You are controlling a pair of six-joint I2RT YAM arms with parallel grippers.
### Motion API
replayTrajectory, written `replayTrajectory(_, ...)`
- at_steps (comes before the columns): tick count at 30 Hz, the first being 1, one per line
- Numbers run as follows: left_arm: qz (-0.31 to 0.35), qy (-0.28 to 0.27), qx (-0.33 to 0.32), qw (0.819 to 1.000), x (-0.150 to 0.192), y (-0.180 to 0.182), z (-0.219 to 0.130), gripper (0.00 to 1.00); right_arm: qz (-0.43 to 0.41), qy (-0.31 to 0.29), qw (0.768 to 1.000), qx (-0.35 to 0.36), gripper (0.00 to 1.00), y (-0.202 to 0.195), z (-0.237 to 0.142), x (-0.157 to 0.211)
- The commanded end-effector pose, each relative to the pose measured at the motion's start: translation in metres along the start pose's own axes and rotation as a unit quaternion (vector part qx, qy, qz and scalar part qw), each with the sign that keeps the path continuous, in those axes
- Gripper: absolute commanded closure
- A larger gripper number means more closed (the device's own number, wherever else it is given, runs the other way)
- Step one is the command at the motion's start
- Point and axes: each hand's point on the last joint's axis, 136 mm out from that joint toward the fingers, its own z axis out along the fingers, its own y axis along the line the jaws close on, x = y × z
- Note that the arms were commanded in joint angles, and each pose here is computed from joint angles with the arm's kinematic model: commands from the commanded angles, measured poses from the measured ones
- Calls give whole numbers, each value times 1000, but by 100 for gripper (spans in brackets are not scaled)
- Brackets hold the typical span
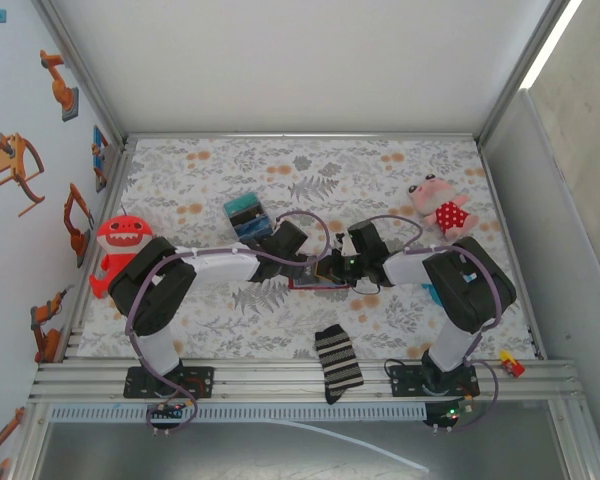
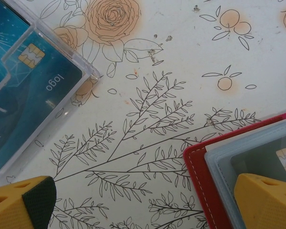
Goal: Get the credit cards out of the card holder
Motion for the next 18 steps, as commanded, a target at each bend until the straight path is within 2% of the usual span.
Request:
replayTrajectory(1, 11, 35, -7, 999, 22, 3, 5, 3, 15, -2, 1000, 13, 90, -14, 0, 2)
replayTrajectory(18, 14, 36, -15, 999, 22, 7, 4, 3, 24, -16, 999, -27, 87, -8, -7, -2)
